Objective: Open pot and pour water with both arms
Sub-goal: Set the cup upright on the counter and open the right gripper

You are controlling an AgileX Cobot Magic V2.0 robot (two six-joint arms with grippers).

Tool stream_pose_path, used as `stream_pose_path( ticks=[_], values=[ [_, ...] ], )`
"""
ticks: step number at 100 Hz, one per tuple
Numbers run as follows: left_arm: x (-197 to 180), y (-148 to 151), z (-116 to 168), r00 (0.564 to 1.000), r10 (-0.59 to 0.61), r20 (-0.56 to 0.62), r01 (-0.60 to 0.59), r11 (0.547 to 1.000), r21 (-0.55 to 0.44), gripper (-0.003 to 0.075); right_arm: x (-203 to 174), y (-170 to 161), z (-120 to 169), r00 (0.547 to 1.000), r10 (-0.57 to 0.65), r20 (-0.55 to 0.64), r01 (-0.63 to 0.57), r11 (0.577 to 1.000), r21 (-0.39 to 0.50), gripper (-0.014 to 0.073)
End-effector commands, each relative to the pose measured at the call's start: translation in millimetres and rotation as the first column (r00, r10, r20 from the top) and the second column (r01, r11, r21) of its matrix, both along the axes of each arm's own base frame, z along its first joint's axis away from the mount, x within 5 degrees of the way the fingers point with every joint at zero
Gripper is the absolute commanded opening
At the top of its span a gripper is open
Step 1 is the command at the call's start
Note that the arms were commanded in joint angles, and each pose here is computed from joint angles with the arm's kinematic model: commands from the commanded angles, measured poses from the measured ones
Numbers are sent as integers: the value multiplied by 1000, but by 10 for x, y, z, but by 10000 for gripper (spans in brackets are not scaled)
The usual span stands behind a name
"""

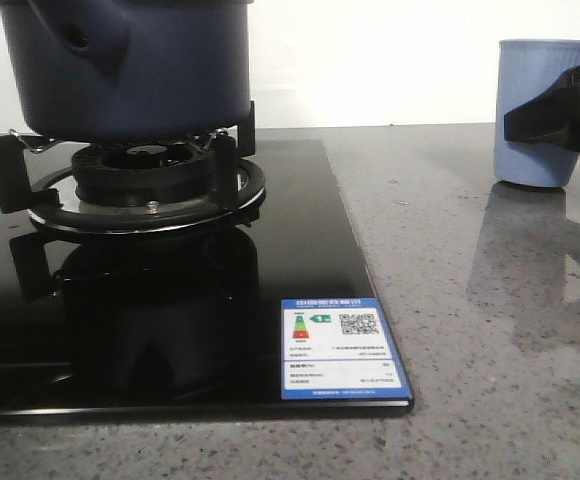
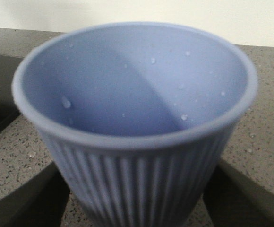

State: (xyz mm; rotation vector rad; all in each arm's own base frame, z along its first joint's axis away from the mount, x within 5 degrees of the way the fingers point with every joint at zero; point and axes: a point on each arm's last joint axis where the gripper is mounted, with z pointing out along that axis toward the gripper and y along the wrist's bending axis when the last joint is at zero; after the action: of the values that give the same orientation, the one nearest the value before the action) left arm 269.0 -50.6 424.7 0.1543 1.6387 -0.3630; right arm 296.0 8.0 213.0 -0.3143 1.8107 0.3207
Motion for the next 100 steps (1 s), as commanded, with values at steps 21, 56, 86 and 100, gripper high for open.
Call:
stream_pose_path(
  ticks=[21,56,86,100],
  values=[
    [-84,49,218,996,38,75,-35,999,-39,398,31,-10,209,995,1,103,-4,1000,24,546],
    [-84,49,218,996,38,75,-35,999,-39,398,14,15,187,995,38,89,-38,999,2,596],
    [-84,49,218,996,38,75,-35,999,-39,398,-6,-4,145,999,9,40,-10,1000,6,596],
    [-84,49,218,996,38,75,-35,999,-39,398,-56,5,177,999,14,49,-14,1000,-2,596]
  ],
)
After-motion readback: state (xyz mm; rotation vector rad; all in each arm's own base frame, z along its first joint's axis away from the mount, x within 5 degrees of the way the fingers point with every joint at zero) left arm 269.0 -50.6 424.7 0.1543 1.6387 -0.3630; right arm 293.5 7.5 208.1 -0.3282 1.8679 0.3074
